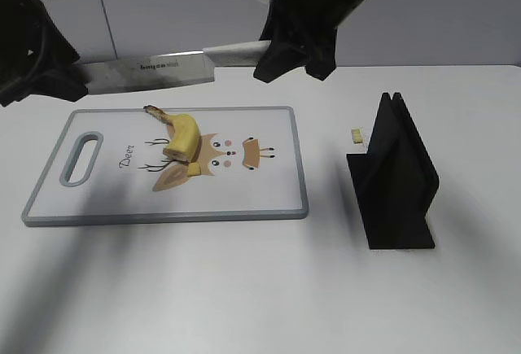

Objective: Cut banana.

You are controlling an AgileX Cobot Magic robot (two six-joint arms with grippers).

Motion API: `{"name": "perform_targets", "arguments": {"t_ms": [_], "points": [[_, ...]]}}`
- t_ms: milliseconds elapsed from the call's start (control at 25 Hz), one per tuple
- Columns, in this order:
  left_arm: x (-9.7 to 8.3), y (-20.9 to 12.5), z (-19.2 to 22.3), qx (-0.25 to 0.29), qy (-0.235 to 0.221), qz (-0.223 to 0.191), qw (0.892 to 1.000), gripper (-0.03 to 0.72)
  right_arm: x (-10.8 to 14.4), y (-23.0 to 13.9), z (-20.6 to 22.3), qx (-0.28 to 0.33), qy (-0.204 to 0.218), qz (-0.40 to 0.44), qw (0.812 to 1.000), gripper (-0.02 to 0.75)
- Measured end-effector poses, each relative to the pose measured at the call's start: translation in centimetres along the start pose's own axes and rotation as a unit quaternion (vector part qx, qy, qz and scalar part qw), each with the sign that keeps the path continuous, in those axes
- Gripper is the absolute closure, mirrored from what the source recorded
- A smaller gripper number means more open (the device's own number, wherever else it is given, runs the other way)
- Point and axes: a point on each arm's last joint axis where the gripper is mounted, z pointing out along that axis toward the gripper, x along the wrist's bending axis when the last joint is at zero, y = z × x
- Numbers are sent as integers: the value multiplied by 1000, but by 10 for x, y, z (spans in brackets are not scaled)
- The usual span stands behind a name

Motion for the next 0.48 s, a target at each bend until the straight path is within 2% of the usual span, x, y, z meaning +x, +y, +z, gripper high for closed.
{"name": "perform_targets", "arguments": {"t_ms": [160,280,480], "points": [[1,1,5,-15,-4,-7,1000,159,-2,1,0,-7,-12,1,1000,566],[2,2,7,-20,1,-12,1000,258,-2,1,0,-7,-12,1,1000,566],[2,3,7,-25,1,-13,1000,575,-4,2,0,-13,-20,10,1000,566]]}}
